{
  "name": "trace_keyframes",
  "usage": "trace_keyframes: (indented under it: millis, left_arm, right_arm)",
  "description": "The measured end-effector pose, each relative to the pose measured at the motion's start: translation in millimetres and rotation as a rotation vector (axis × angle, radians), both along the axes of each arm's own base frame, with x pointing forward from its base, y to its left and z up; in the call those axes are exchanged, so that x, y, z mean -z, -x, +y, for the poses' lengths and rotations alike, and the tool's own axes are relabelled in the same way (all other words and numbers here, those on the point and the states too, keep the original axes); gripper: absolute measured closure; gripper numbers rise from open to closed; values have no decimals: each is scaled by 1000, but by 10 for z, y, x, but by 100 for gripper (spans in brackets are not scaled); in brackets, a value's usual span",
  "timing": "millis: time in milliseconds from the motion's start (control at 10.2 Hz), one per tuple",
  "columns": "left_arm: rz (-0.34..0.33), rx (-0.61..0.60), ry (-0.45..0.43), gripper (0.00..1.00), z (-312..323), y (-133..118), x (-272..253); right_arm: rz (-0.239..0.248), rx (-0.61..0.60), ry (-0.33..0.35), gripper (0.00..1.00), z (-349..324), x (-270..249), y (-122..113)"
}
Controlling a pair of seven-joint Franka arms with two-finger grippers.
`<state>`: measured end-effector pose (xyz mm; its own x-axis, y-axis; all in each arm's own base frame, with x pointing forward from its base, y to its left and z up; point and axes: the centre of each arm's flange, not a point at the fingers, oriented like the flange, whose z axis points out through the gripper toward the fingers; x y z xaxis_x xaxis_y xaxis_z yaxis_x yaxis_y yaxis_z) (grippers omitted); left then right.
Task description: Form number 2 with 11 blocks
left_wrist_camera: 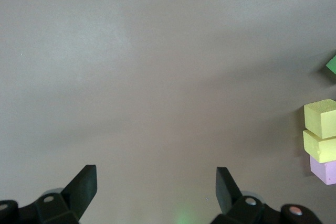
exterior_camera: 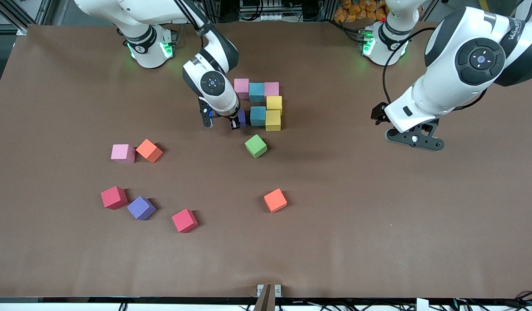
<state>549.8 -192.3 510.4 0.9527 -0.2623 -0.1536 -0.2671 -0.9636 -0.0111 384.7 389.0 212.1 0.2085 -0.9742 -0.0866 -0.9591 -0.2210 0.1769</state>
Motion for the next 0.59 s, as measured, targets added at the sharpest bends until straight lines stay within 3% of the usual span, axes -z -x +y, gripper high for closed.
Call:
trace_keyframes:
  millis: [591]
  left_arm:
    - [-13, -3, 20, 0, -14, -27, 1]
  right_arm:
    - [-14, 87, -3, 48, 29, -18, -9]
